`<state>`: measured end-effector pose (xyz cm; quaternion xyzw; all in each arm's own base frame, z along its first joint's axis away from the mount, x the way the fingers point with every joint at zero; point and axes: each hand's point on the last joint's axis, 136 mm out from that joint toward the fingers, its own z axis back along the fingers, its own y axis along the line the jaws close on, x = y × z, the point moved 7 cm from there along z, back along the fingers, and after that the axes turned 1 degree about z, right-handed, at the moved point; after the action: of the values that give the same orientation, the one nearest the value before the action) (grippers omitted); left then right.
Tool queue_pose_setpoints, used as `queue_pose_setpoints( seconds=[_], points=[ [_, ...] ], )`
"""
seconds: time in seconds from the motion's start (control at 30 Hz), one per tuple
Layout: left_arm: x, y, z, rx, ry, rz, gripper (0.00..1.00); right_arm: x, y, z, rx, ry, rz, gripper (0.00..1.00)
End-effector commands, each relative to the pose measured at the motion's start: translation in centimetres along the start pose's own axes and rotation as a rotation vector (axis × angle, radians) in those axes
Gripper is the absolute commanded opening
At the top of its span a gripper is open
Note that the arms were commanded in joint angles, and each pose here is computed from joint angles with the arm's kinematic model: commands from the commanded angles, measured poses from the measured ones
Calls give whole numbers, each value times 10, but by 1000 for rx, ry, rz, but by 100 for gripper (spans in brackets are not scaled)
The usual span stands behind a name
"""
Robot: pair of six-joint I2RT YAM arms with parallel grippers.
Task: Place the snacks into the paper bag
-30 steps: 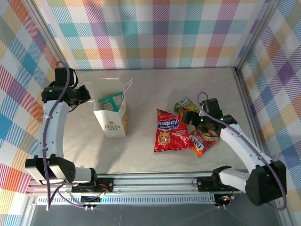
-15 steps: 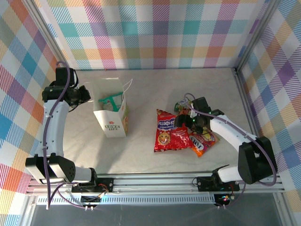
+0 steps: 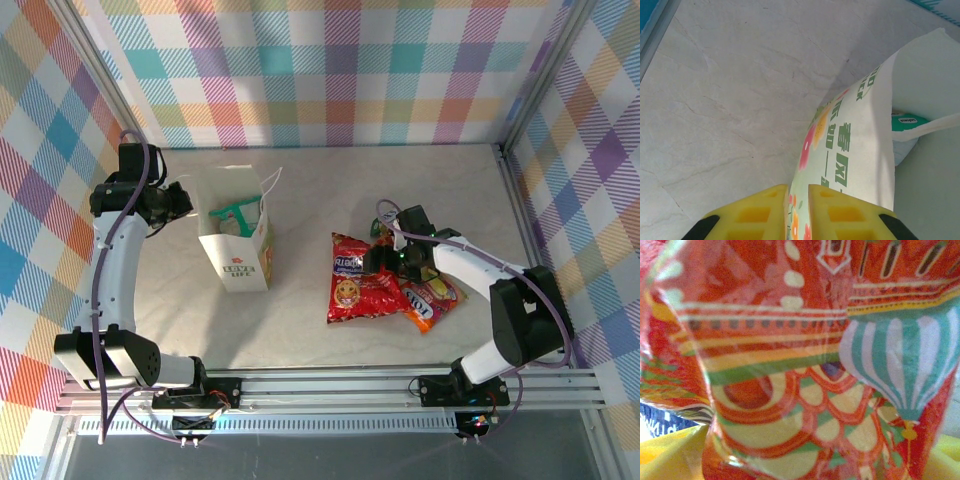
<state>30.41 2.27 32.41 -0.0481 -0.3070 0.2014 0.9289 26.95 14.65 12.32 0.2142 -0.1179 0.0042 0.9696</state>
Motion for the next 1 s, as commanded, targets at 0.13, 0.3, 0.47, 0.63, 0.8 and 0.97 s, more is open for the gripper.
queue_pose_setpoints(
  seconds=[0.13,0.3,0.47,0.63,0.8,0.97],
  points=[
    [-1,-2,3,12,12,-33,18,1,-2,0,-47,-6,-12,83],
    [-2,-1,2,20,11,-34,18,2,1,10,-42,-32,12,72],
    [-3,-2,1,13,12,-35,18,3,5,18,-28,-40,30,50],
    [-1,-3,2,11,9,-35,19,6,10,23,-11,-45,36,40],
    [-2,-2,1,14,11,-36,19,7,18,28,17,-43,48,29],
    [-2,-2,1,15,11,-37,18,7,27,36,21,-46,76,25]
  ],
)
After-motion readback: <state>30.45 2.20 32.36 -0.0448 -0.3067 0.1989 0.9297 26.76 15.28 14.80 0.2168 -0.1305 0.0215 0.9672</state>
